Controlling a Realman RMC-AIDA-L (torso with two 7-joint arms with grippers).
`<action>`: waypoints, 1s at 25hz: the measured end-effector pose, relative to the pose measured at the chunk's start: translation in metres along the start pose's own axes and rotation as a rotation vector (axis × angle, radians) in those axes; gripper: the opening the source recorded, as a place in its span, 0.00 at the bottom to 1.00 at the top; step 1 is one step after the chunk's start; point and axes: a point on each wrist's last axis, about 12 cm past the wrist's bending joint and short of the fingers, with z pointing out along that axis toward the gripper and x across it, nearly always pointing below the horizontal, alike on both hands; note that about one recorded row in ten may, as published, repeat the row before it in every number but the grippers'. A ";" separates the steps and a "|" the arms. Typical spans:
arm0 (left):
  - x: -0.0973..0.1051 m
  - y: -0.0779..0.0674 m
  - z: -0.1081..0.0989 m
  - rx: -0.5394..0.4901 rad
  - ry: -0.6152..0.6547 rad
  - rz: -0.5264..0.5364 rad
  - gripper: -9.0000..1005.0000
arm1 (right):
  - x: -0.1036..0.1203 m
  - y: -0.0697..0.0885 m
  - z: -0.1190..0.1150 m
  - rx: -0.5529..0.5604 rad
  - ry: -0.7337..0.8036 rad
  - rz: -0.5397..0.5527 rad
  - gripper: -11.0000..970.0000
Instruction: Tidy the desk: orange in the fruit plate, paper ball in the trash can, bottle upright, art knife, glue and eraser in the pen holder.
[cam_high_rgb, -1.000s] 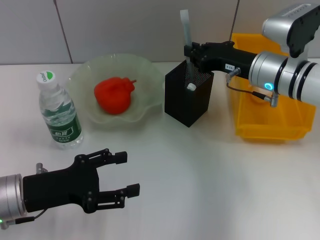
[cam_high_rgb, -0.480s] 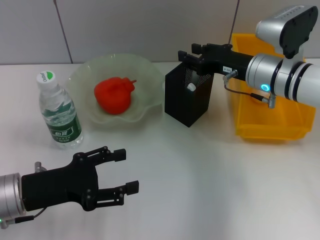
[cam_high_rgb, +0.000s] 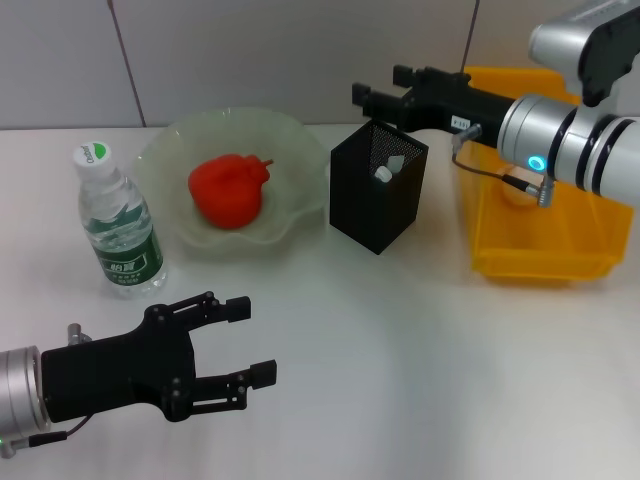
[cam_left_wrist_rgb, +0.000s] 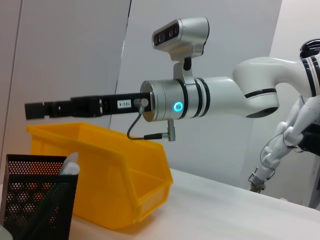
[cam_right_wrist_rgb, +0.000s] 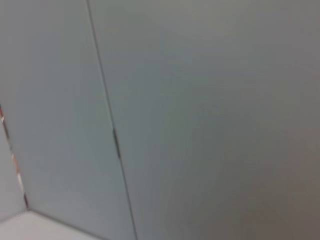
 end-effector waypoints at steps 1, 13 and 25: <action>0.000 0.000 0.000 0.000 0.000 0.000 0.84 | -0.001 -0.001 -0.001 0.004 -0.012 0.007 0.69; 0.006 -0.004 -0.002 -0.010 -0.001 0.001 0.84 | -0.002 0.002 -0.048 -0.121 -0.325 0.114 0.74; 0.012 -0.007 -0.007 -0.020 0.019 0.019 0.84 | 0.031 0.018 -0.144 -0.542 -0.284 0.098 0.74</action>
